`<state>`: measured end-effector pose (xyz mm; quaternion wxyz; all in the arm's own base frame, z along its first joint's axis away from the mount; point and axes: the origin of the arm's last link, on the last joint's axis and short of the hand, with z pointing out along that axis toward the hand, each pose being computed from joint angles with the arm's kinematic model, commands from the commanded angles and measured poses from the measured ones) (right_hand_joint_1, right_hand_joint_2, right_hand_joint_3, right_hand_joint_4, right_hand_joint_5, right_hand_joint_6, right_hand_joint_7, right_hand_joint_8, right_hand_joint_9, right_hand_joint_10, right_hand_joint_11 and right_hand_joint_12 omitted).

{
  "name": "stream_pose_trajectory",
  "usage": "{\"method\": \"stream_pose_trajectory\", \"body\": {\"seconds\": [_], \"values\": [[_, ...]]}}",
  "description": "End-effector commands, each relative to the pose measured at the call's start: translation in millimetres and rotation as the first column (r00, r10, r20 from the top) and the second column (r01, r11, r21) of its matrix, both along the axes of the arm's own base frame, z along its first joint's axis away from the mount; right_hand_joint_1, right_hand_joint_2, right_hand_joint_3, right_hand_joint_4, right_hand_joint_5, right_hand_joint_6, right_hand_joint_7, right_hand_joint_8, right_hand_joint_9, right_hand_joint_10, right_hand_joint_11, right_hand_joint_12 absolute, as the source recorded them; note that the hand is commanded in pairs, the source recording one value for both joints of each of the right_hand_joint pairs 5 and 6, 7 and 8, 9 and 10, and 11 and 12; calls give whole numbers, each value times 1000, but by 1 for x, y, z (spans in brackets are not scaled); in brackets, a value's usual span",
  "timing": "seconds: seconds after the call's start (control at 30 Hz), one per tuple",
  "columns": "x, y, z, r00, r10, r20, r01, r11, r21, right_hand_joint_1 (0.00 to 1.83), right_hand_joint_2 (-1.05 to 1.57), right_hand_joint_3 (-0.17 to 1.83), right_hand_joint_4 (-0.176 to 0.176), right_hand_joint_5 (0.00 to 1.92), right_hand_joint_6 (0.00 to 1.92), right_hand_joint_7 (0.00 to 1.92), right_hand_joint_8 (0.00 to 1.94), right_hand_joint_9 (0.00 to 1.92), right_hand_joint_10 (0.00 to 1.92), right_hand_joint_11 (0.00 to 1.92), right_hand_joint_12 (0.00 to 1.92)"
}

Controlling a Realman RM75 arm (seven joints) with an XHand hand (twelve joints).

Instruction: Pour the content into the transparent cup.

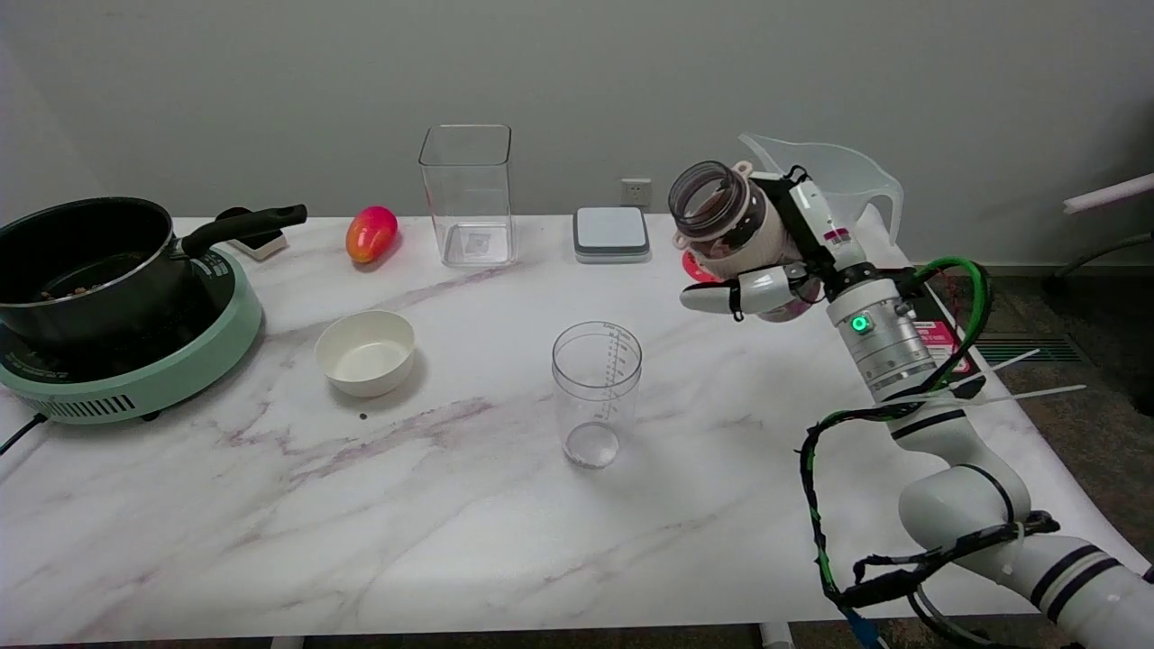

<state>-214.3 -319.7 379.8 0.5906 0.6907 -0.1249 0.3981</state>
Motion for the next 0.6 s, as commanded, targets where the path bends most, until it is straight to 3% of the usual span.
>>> {"method": "stream_pose_trajectory", "body": {"seconds": [0.03,0.3,0.6], "values": [[55,43,-21,884,68,-463,-163,972,-169,1306,1422,294,0,1865,1865,1835,1835,1541,1541,1311,1311],[77,55,-48,839,148,-523,-237,965,-107,1282,1471,289,0,1872,1872,1848,1848,1568,1568,1328,1328],[48,63,-81,744,164,-648,-288,954,-89,1273,1486,281,0,1879,1879,1851,1851,1570,1570,1335,1335]]}}
